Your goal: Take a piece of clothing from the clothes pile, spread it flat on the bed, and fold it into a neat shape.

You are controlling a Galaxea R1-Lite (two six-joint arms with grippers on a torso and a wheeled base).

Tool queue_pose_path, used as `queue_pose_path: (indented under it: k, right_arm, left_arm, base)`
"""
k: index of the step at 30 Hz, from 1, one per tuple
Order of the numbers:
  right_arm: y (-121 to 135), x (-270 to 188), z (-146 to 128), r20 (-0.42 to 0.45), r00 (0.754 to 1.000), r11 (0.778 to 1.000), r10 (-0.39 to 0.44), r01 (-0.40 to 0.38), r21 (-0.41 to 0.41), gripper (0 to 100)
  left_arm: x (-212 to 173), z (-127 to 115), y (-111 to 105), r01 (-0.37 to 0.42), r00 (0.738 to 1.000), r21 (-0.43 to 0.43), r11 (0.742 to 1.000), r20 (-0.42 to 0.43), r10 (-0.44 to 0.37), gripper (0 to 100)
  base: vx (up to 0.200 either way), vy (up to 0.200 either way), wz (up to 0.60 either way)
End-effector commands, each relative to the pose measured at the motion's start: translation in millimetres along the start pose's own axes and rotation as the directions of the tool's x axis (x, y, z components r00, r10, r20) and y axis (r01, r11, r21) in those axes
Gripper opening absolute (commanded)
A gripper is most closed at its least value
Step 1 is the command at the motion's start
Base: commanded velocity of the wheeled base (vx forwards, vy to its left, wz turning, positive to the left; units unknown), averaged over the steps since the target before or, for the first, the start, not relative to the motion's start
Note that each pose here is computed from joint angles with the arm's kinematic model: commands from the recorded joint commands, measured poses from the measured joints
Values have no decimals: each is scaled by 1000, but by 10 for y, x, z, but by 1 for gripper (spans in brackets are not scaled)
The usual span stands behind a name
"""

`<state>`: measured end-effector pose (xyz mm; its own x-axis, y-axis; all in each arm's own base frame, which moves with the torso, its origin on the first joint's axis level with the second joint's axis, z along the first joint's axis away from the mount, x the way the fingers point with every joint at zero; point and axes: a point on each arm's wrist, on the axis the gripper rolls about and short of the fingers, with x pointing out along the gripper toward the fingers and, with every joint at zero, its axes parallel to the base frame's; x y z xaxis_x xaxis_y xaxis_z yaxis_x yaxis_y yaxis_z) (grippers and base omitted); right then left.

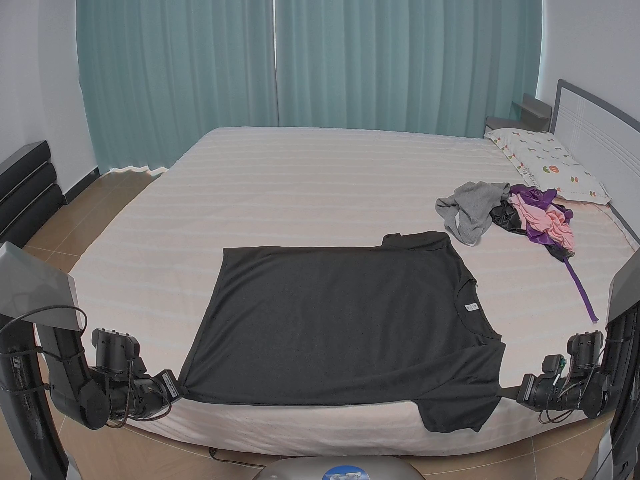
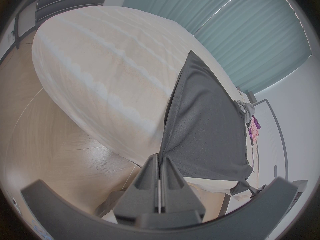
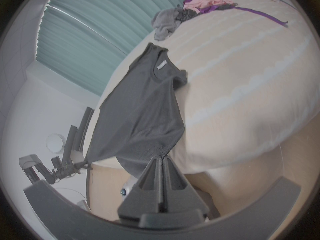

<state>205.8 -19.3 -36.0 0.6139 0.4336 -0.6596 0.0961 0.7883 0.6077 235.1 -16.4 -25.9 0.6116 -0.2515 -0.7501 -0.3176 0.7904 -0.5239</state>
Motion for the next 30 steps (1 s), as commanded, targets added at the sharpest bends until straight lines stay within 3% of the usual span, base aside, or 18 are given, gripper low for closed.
queue_pose_path:
  k: [1,19,30]
  right_arm:
    - [36,-133,-32,-23,1000,998,-19,18,-54,0]
    - [55,-387,-157,-133,987,990,-88,71,-126,0]
    - [43,-408,-200,-163,978,981,-134,108,-159,0]
  left_arm:
    - [-41,-3,9,0,1000,0,1000,15,0,0]
    - [-160,-224,140,-4,1000,99,995,23,2,0]
    - [-175,-228,144,-12,1000,108,994,17,10,0]
  base:
    - [0,0,0]
    - [0,0,0]
    - [0,0,0]
